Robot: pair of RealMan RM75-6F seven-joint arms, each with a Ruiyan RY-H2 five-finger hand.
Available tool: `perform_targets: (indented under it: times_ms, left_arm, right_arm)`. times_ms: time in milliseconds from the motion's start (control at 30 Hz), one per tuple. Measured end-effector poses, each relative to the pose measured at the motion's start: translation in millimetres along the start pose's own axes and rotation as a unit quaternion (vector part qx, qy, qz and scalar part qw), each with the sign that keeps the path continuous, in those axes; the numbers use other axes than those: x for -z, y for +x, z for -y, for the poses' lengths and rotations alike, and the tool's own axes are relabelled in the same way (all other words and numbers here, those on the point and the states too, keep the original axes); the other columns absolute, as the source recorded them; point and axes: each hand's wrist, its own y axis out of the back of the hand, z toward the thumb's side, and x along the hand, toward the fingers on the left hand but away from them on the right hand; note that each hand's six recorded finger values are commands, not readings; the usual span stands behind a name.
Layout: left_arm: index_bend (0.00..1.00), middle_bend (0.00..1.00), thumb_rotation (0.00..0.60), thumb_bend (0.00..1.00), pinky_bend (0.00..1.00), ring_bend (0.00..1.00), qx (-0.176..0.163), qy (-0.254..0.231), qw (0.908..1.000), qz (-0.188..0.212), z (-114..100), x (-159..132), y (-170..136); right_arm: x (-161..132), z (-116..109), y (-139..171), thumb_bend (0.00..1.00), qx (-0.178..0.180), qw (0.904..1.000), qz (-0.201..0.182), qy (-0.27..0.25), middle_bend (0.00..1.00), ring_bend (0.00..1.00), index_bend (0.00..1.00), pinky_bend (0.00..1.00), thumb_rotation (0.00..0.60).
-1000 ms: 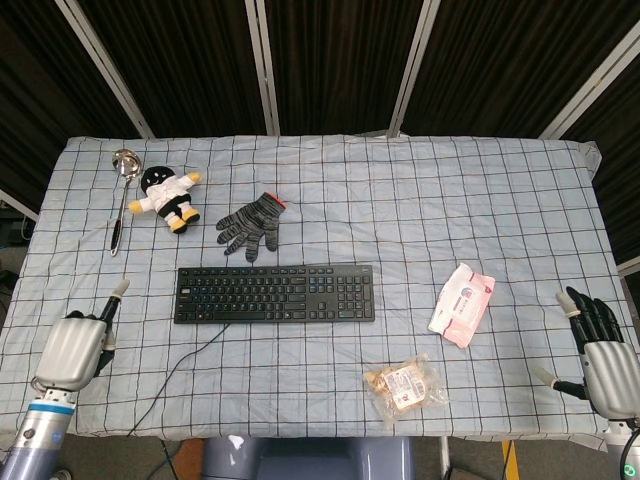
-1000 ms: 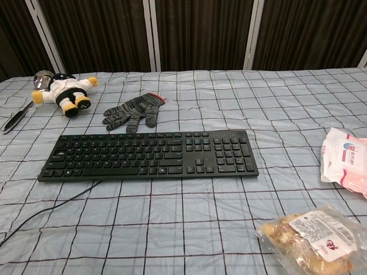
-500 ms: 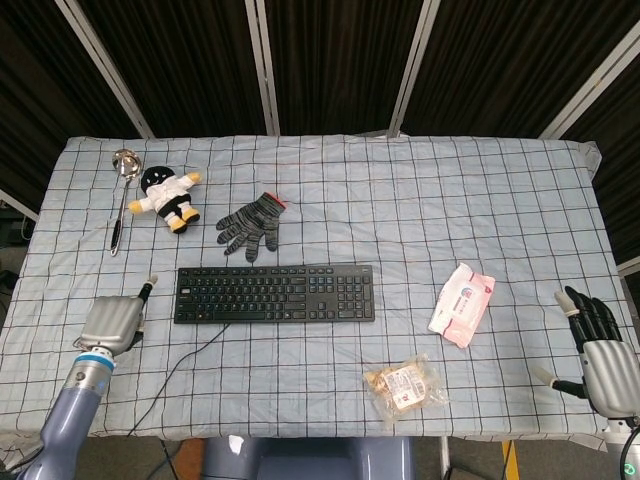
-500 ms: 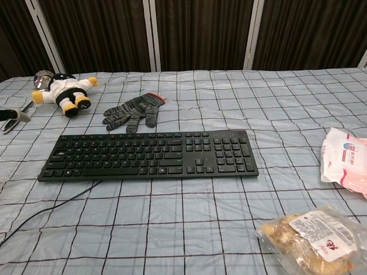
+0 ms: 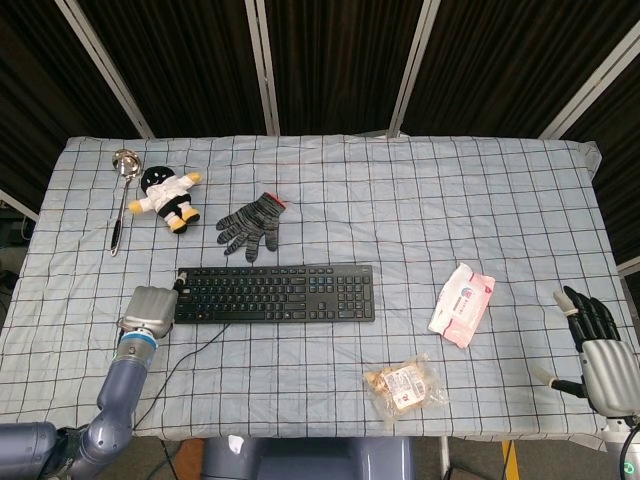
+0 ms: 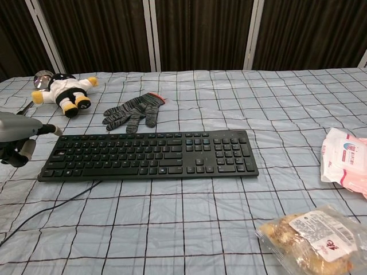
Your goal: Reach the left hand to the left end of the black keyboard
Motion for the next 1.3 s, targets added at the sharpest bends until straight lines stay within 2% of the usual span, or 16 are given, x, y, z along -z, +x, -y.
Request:
perform_targets:
  times_ms: [300, 767, 1300]
  left_arm:
    - [0.0, 0.82, 0.6, 1.0, 0.61, 0.75, 0.018, 0.007, 0.9998, -0.007, 8.9, -5.1, 8.4]
    - [0.0, 0.82, 0.6, 1.0, 0.61, 0.75, 0.014, 0.013, 0.9998, 0.004, 8.5, -18.6, 11.2]
    - [0.0, 0.82, 0.6, 1.0, 0.61, 0.75, 0.027, 0.021, 0.9994, -0.001, 16.0, -20.3, 13.8]
  right_arm:
    - [-1.0, 0.2, -0.2, 0.05, 0.001, 1.0, -0.001, -0.001, 0.0, 0.0, 0.0, 0.0, 0.6]
    - [-1.2, 0.0, -0.4, 0.05, 0.001, 1.0, -0.001, -0.002, 0.0, 0.0, 0.0, 0.0, 0.6]
    - [-0.8, -0.2, -0.4, 0.05, 0.002, 1.0, 0.0, -0.003, 0.0, 0.0, 0.0, 0.0, 0.6]
